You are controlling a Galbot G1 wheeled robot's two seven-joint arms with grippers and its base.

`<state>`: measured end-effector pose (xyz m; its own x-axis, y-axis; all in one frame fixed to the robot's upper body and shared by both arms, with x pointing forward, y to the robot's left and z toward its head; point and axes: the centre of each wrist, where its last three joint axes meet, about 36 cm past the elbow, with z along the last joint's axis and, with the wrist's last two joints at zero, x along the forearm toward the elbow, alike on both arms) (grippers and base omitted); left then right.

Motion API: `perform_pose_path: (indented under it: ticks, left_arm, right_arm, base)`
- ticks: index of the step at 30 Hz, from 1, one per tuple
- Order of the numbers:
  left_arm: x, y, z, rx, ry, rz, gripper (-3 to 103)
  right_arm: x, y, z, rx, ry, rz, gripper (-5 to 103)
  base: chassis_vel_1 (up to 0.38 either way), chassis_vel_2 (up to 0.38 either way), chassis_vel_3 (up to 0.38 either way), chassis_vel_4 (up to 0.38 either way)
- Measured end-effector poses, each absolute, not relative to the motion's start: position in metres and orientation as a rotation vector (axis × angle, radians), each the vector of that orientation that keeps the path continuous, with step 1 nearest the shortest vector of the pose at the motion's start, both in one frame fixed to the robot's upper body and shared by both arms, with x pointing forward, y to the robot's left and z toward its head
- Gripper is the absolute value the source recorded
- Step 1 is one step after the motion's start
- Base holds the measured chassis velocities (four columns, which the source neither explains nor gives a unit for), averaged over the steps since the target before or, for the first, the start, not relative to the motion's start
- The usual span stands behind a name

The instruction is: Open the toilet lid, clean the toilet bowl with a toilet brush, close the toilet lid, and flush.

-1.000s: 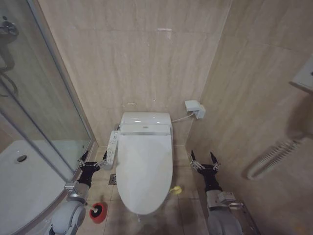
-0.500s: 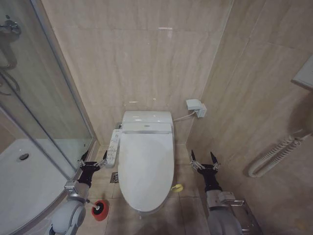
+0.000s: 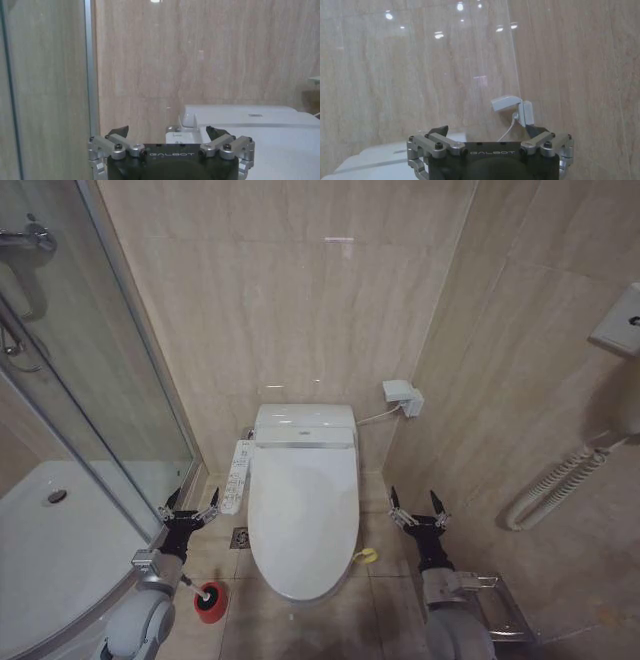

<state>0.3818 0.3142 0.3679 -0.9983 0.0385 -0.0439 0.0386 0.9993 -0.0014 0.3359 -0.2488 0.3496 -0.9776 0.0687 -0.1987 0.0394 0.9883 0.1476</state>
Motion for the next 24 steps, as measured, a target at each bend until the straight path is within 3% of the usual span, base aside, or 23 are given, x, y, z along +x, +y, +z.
perform_pose_path:
  ticks: [24]
  left_arm:
    - [0.3818, 0.3143, 0.3679, 0.060, 3.097, -0.003, 100]
  right_arm:
    - [0.3359, -0.2487, 0.3496, 0.080, 2.928, 0.212, 100]
  base:
    - [0.036, 0.000, -0.034, -0.003]
